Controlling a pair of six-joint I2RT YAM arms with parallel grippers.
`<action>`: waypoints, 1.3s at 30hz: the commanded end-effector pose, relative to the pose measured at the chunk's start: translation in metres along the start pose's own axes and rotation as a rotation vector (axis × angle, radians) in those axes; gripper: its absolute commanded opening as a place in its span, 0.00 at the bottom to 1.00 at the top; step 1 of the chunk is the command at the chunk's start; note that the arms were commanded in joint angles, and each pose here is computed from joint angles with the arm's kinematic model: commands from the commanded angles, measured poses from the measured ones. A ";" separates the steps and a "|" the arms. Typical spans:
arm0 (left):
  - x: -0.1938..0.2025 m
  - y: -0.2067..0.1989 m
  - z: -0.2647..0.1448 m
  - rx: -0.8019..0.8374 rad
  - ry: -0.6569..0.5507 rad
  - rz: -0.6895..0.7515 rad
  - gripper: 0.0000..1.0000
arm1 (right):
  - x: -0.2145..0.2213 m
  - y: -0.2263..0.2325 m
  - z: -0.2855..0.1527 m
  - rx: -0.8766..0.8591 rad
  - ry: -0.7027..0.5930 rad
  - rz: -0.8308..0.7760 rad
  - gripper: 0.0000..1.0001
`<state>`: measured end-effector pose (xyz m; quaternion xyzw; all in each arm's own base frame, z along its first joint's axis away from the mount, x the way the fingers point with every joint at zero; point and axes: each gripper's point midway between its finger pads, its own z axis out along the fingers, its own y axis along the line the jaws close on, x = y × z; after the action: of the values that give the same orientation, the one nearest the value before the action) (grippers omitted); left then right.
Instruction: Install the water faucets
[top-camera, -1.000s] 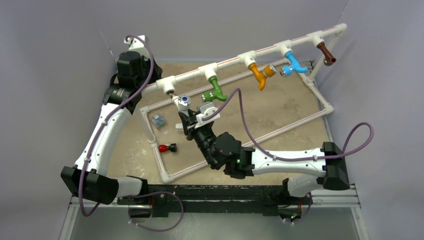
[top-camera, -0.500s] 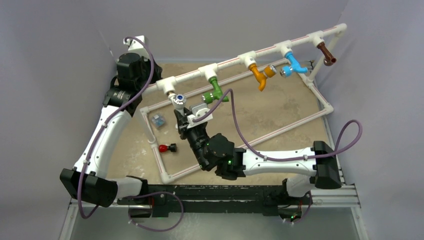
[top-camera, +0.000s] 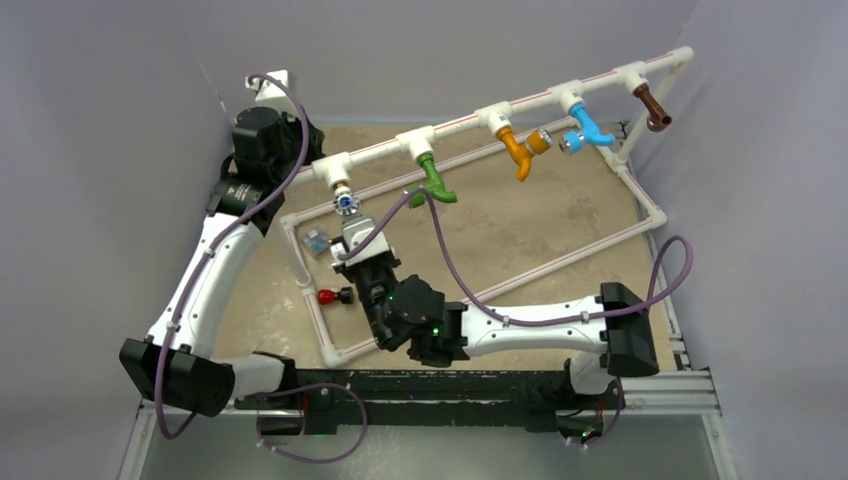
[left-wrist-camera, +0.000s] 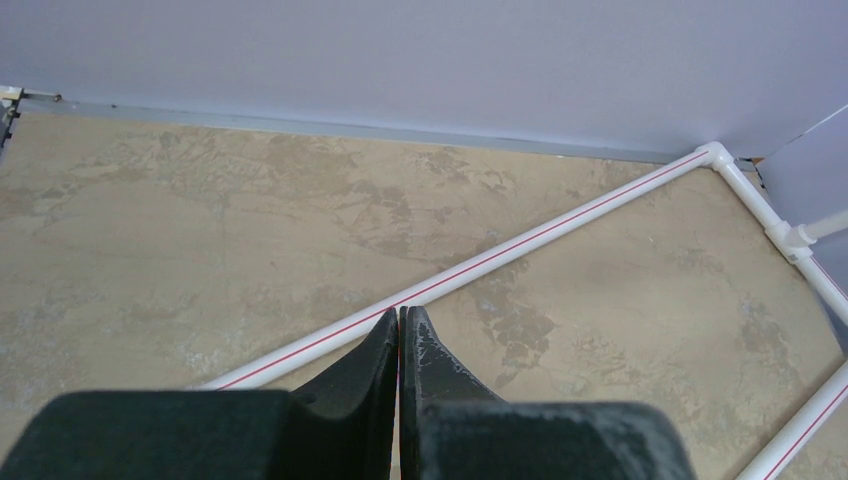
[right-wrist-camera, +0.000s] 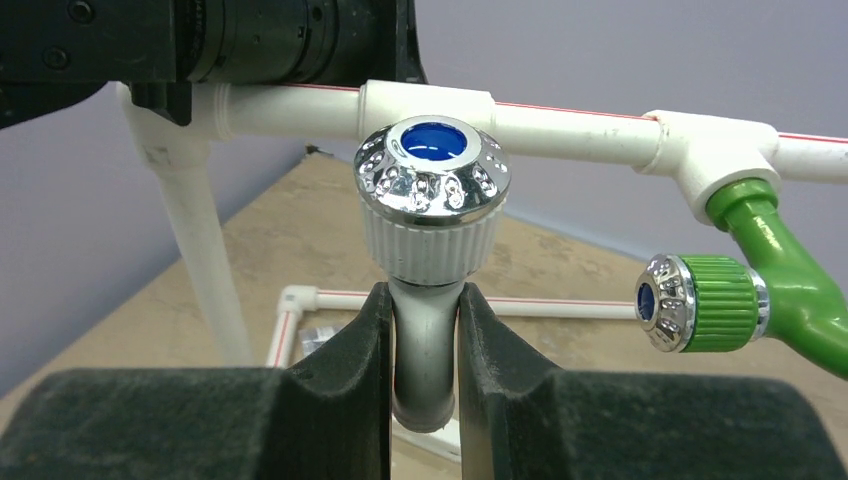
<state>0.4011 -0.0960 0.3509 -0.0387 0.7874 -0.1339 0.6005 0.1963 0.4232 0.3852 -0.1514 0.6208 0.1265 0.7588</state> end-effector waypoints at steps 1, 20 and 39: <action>0.044 0.000 -0.005 0.007 0.132 0.033 0.00 | -0.014 -0.005 0.006 0.050 -0.020 -0.080 0.00; 0.050 -0.005 -0.011 0.045 0.133 0.022 0.00 | -0.028 0.010 0.012 0.000 0.001 0.141 0.00; 0.053 -0.008 -0.014 0.069 0.137 0.019 0.00 | -0.027 -0.004 0.028 -0.053 0.051 0.619 0.00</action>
<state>0.4006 -0.0990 0.3667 -0.0315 0.7551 -0.1481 0.6379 0.2025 0.4265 0.3881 -0.0595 0.6783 0.2455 0.6900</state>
